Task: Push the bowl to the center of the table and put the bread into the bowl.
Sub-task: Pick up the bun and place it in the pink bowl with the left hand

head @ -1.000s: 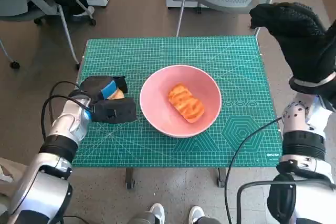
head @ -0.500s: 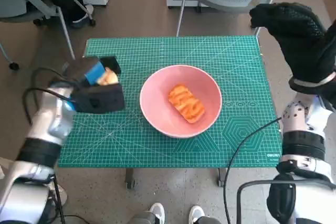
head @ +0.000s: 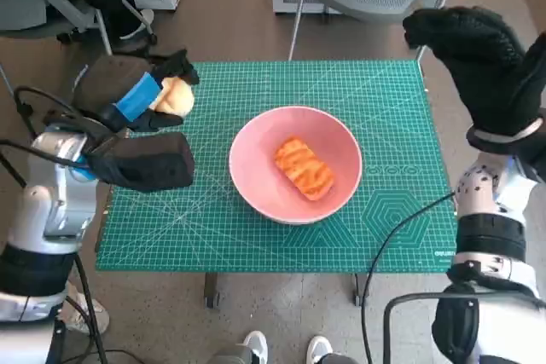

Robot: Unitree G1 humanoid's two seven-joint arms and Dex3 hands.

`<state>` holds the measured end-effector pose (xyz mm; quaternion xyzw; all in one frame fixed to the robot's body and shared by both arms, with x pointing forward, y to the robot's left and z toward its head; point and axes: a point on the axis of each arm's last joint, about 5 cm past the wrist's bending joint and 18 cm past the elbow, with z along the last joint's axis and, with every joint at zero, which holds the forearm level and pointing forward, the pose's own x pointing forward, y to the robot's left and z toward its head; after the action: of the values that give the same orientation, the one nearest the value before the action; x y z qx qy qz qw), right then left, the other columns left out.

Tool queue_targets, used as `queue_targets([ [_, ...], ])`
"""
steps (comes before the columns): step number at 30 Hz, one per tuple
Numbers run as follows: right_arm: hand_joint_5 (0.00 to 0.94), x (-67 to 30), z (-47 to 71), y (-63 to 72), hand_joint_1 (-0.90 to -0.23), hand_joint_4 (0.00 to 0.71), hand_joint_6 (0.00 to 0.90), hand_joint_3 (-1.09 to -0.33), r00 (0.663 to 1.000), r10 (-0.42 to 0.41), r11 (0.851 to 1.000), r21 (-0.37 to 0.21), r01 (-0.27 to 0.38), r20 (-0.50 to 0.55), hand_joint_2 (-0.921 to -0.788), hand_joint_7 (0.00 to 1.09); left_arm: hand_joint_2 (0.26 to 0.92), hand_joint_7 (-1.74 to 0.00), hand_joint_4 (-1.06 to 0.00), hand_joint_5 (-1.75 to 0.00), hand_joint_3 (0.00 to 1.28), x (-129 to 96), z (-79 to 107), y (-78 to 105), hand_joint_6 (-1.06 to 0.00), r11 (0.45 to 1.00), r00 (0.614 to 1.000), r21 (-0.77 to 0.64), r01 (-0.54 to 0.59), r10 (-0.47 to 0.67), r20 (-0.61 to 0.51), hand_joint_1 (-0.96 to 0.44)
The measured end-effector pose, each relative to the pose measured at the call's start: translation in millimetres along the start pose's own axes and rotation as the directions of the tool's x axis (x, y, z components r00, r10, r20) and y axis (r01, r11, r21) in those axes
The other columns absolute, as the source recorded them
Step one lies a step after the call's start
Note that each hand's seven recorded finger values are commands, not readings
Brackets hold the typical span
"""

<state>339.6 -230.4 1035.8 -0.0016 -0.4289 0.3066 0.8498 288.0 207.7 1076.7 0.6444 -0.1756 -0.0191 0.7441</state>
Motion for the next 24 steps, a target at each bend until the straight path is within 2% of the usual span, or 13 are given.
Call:
queue_targets([
  [7, 0.004, 0.2, -0.5, 0.4, -0.71, 0.245, 0.285, -0.798, 1.0, 0.001, 1.0, 0.005, -0.001, -0.001, -0.921, 0.01, 0.916, -1.17, -0.78, -0.98, 0.01, 1.3, 14.0, 1.8, -0.7, 0.999, 0.995, 0.015, -0.039, 0.037, 0.096, 0.0],
  [18, 0.007, 0.7, -0.8, 0.8, -0.711, 0.255, 0.294, -0.799, 1.0, 0.007, 1.0, 0.015, -0.007, 0.0, -0.921, 0.01, 0.912, -1.12, -0.78, -1.02, 0.0, 17.4, 43.1, -11.5, -0.72, 0.999, 0.967, -0.033, -0.039, 0.046, 0.249, 0.0],
  [22, 0.009, 0.0, -0.1, 0.3, -0.71, 0.262, 0.3, -0.8, 1.0, 0.006, 1.0, 0.011, -0.006, 0.002, -0.921, 0.02, 0.908, -0.91, -0.73, -1.22, 0.02, 23.9, 53.8, -18.9, -0.77, 0.998, 0.959, -0.059, -0.007, 0.024, 0.284, 0.0],
  [24, 0.011, 0.2, 0.5, 0.0, -0.71, 0.268, 0.306, -0.801, 1.0, 0.007, 1.0, 0.008, -0.007, 0.004, -0.921, 0.02, 0.91, -1.01, -0.73, -1.17, 0.03, 27.3, 59.9, -23.3, -0.73, 0.997, 0.954, -0.072, 0.018, 0.004, 0.298, 0.0],
])
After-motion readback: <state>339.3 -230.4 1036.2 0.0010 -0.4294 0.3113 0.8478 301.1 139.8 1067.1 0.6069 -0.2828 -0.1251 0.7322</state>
